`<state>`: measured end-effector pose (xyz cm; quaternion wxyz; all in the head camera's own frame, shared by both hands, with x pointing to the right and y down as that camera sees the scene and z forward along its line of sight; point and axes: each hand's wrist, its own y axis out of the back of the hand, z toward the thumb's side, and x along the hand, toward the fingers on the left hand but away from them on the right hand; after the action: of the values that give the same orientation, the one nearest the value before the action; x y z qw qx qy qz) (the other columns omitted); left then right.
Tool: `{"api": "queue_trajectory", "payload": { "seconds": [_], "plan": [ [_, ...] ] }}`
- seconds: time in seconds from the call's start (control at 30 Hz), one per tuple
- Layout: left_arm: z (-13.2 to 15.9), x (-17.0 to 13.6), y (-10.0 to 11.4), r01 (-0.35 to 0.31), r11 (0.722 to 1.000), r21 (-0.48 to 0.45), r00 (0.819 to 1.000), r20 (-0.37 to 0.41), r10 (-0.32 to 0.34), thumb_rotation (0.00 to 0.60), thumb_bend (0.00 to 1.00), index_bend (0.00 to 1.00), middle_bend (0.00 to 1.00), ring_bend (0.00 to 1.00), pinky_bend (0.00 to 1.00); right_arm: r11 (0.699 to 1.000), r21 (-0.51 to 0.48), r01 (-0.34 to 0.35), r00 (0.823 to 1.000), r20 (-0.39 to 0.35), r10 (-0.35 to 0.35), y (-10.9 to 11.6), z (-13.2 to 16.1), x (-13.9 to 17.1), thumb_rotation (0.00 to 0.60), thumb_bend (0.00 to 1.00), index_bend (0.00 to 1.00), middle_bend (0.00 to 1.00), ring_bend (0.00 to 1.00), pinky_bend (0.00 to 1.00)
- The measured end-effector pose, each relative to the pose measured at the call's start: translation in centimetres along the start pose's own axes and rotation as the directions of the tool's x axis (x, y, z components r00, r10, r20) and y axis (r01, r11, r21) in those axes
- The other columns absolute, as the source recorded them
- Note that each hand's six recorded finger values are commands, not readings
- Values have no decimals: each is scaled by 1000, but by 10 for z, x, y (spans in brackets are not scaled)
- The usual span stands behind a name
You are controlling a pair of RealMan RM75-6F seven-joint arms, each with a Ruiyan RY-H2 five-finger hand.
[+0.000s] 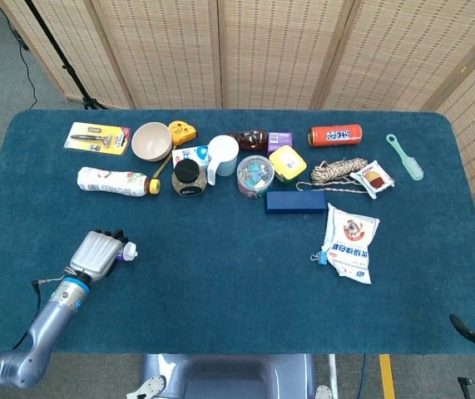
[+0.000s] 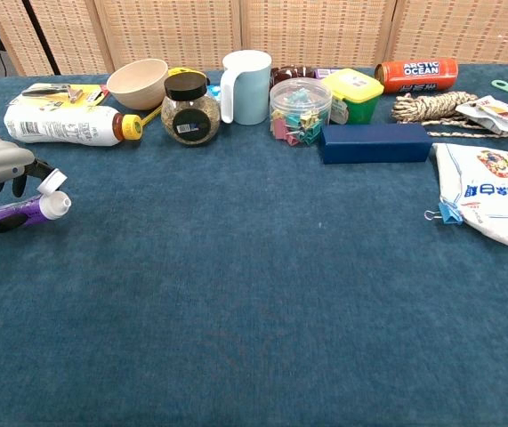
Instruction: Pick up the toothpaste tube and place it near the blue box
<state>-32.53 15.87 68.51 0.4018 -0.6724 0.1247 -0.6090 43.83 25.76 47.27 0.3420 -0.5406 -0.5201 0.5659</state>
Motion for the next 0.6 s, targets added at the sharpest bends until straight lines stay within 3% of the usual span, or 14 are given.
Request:
{"api": "queue_trajectory", "payload": {
  "seconds": [0.23,0.6],
  "plan": [
    [10,0,-10,18,1000,-18,1000,24,-18,600,459,384,341,360,399,1000,-5,2,1000,2,-2,1,-1,1,600,0,47,0,0,46],
    [14,-6,-16,27,999,-39,999,22,-26,600,457,254,209,258,399,1000,-14,11,1000,9,-11,4,-4,5,600,0,46,0,0,46]
  ]
}}
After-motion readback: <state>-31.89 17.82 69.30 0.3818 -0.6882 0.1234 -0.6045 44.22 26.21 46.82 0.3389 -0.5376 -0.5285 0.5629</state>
